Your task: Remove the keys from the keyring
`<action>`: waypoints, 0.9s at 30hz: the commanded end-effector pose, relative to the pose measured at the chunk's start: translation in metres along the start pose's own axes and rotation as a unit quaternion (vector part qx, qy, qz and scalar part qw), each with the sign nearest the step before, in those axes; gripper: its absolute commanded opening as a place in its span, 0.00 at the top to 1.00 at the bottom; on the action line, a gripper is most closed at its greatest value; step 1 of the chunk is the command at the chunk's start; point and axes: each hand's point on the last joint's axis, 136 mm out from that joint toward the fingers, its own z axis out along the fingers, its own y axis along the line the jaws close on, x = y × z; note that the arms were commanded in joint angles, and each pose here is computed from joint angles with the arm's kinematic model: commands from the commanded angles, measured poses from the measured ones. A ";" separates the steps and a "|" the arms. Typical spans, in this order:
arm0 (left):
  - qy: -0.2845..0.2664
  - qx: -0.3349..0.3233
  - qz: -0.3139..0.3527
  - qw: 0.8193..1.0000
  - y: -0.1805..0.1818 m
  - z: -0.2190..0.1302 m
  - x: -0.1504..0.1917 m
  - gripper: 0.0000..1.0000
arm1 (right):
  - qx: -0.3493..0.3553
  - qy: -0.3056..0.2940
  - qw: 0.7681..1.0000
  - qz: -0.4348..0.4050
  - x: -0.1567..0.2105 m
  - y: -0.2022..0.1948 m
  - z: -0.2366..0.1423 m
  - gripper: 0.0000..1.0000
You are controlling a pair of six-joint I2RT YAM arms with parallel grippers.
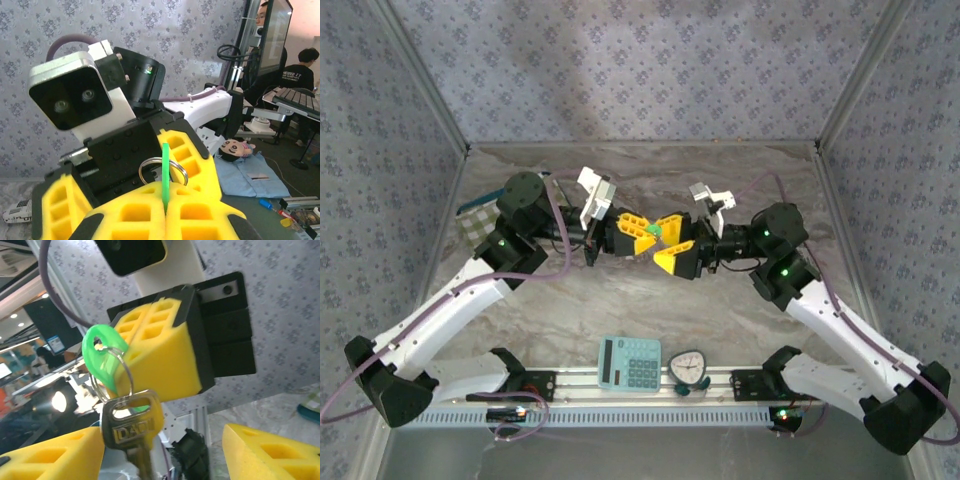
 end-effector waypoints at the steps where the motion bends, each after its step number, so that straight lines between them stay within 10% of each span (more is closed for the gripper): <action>1: -0.008 0.023 0.019 1.000 -0.009 0.002 -0.012 1.00 | -0.055 -0.003 0.998 -0.040 -0.019 0.036 0.002 0.34; 27: -0.004 -0.044 0.024 0.999 0.008 -0.006 0.003 1.00 | 0.003 -0.038 0.997 -0.062 -0.028 0.045 -0.007 0.69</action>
